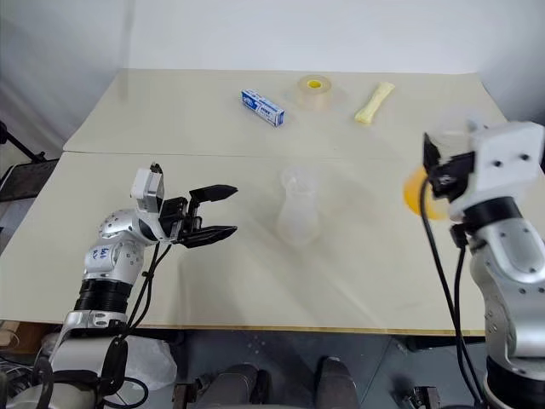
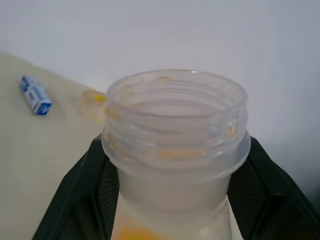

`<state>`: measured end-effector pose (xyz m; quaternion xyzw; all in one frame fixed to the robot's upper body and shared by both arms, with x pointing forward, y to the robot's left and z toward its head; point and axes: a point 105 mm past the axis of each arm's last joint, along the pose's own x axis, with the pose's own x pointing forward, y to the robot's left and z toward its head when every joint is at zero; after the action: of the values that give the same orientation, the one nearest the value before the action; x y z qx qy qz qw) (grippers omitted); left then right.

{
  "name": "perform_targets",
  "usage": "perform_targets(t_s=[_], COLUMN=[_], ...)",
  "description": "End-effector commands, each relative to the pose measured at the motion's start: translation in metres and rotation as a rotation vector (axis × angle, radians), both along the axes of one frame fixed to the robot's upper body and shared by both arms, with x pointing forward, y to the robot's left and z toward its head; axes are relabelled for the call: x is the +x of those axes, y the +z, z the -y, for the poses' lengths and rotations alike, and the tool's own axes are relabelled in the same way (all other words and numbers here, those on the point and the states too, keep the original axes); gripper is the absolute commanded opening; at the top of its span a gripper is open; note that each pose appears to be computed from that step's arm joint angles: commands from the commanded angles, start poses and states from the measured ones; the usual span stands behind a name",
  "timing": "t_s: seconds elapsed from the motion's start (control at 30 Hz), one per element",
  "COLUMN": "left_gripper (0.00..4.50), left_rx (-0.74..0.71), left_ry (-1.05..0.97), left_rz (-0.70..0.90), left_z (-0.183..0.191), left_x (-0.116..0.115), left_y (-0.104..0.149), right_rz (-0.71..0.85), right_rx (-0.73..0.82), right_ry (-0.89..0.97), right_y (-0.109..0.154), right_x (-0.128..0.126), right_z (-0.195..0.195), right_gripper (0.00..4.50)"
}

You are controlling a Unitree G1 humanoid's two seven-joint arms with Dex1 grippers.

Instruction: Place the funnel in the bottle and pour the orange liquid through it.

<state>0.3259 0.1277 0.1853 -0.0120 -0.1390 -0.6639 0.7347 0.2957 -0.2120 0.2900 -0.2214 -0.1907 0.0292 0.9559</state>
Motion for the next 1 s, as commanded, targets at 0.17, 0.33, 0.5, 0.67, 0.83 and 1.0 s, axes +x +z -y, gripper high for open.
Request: perform_targets(t_s=[0.17,0.33,0.5,0.67,0.83,1.0], left_gripper=[4.5,4.5,4.5,4.5,4.5,4.5], left_rx=[-0.02,-0.064,-0.071,-0.088,-0.102,-0.111], left_ry=[-0.036,-0.038,-0.048,-0.055,-0.07,-0.079], left_rz=[0.068,0.072,0.067,0.068,0.069,0.069], left_z=[-0.005,-0.007,-0.004,-0.002,0.001,0.002], left_x=[0.005,0.009,0.006,0.005,0.005,0.006], left_y=[0.01,0.014,0.011,0.014,0.016,0.019], right_rz=[0.074,0.101,0.16,0.212,0.248,0.277], right_rx=[-0.345,-0.473,-0.687,-0.805,-0.931,-1.031], right_ry=[0.122,0.15,0.162,0.125,0.124,0.113], right_y=[0.009,0.002,0.0,0.007,0.006,0.006], right_x=[0.002,0.003,0.007,0.012,0.015,0.02], right_z=[-0.064,-0.089,-0.112,-0.117,-0.122,-0.119], right_gripper=[2.46,2.46,2.46,2.46,2.46,2.46])
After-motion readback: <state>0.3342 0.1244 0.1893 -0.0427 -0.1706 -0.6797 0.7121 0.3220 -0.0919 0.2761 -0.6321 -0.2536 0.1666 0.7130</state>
